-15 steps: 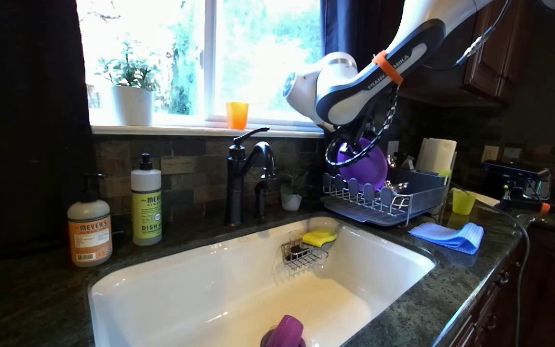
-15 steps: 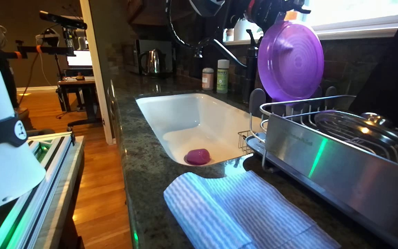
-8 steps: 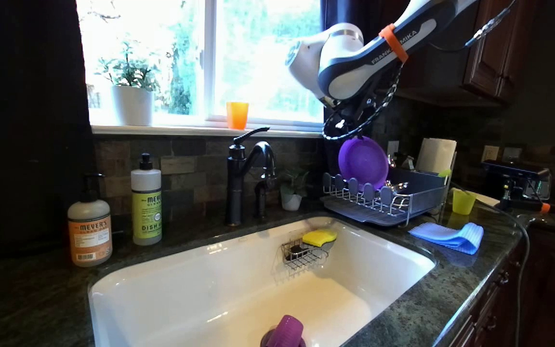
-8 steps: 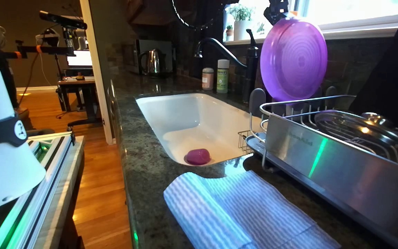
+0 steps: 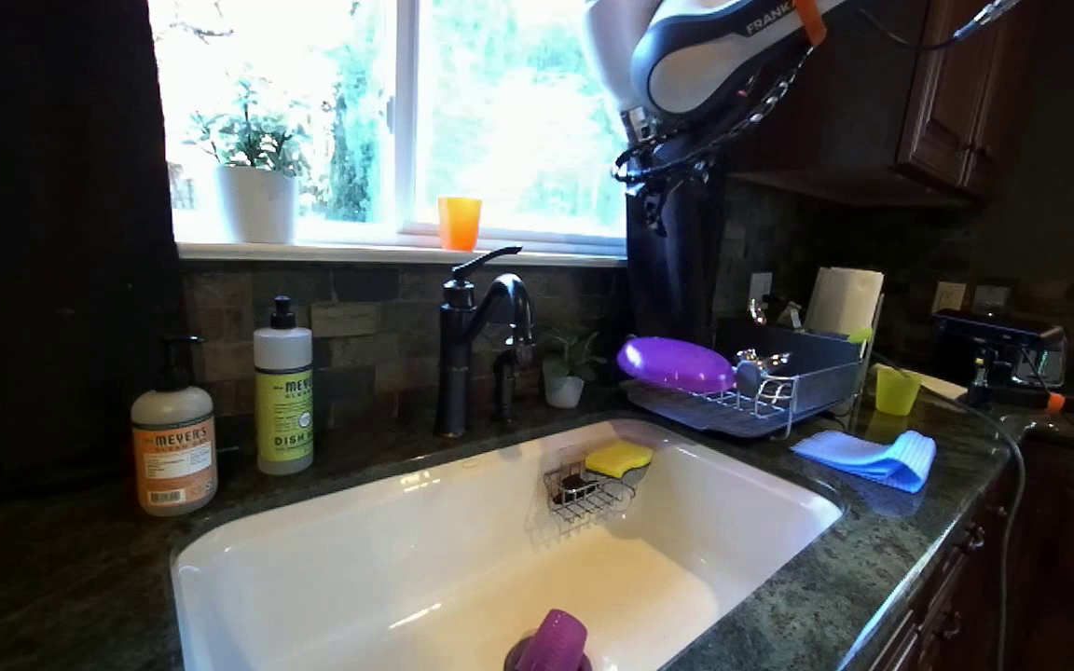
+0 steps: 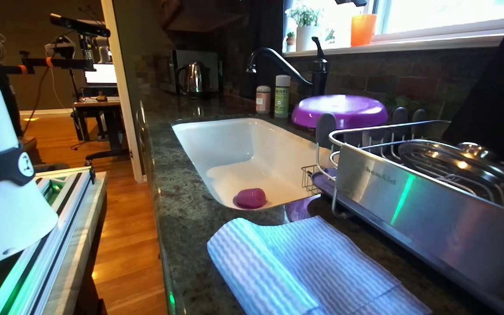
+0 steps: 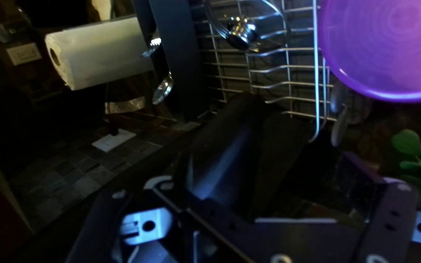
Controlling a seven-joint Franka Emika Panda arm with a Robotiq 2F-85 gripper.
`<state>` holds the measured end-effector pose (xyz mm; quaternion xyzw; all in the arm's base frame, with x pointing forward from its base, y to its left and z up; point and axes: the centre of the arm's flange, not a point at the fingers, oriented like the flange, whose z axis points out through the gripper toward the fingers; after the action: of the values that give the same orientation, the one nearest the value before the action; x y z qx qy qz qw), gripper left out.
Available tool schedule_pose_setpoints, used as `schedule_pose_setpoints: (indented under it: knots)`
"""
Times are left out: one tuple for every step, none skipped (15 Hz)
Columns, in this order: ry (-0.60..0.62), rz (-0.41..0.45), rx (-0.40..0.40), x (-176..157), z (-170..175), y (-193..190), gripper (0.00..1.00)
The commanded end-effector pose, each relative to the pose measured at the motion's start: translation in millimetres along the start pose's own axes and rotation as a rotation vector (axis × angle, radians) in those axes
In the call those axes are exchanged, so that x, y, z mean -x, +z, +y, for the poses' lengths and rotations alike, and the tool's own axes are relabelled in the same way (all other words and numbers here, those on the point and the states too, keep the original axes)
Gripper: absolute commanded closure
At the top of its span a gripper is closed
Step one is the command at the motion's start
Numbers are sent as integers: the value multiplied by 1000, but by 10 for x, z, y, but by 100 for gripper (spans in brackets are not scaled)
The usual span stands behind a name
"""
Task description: Put the purple plate on the dishrack.
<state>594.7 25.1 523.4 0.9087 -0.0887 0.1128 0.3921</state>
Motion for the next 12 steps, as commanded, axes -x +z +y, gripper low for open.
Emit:
schedule_pose_setpoints:
  knots:
    - [31, 134, -156, 254, 334, -284, 0]
    - [40, 179, -194, 284, 404, -364, 0]
    - [47, 224, -233, 311, 472, -441, 0]
    - [52, 265, -276, 337, 534, -511, 0]
    - [58, 307, -319, 366, 584, -571, 0]
    - [59, 346, -364, 383, 625, -620, 0]
    - [57, 381, -412, 402, 659, -662, 0]
    - [55, 412, -461, 423, 683, -692, 0]
    - [46, 440, -506, 436, 703, -718, 0]
    - [38, 440, -533, 442, 708, -732, 0]
    - [69, 435, -464, 261, 660, -791, 0]
    - [62, 441, -488, 288, 672, -792, 0]
